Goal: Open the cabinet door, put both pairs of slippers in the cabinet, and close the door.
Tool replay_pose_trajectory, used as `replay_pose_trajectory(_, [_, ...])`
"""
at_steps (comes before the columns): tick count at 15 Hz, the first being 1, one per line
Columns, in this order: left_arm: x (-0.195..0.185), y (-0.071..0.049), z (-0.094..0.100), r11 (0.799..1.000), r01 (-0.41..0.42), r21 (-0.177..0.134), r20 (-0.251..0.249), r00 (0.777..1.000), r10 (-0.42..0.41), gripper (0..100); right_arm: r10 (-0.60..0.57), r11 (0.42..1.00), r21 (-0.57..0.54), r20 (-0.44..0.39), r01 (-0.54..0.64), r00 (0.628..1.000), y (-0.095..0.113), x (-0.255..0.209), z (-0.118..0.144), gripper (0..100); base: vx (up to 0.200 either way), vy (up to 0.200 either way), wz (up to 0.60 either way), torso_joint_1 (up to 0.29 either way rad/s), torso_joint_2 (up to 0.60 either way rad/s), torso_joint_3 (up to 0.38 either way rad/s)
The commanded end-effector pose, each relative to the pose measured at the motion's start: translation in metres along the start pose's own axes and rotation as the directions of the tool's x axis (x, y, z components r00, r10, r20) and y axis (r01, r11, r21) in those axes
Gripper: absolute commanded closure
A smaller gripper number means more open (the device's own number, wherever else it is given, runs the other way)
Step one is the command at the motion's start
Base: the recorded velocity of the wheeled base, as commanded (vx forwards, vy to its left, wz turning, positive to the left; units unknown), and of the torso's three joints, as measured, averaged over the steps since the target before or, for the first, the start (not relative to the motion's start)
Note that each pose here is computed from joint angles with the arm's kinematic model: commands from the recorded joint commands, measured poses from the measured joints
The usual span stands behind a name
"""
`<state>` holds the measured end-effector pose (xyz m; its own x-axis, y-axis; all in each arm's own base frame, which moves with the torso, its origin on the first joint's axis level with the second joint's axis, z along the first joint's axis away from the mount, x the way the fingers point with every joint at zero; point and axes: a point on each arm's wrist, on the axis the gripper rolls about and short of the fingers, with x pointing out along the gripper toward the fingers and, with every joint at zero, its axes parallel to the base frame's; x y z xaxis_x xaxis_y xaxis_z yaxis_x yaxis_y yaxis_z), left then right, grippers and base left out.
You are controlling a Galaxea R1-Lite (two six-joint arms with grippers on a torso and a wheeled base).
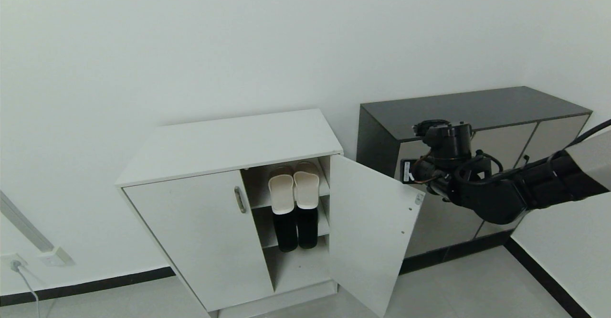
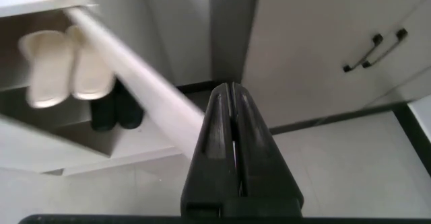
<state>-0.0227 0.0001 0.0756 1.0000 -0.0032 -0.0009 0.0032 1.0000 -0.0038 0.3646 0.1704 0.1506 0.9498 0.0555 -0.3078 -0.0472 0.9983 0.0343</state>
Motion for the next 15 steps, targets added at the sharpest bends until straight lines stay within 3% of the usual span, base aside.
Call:
replay_pose_trajectory(1, [0.0,0.0,0.0,1.0,0.0,-0.001,0.001,1.0,0.0,100,-0.017,1.0,-0.005,-0.03,0.017,0.999,0.0,0.019,-0.013,100,0.0,0.0,0.0,0.0,0.0,0.0])
replay_pose_trajectory(10, [0.0,0.0,0.0,1.0,0.0,-0.001,0.001,1.0,0.0,100,-0.026,1.0,-0.003,-0.07,0.026,0.997,-0.002,0.038,-0.029,100,0.0,0.0,0.0,0.0,0.0,0.0])
replay_pose_trajectory(15, [0.0,0.0,0.0,1.0,0.0,-0.001,0.001,1.0,0.0,100,0.002,1.0,-0.013,-0.072,-0.003,0.997,0.008,0.026,-0.029,100,0.0,0.0,0.0,0.0,0.0,0.0])
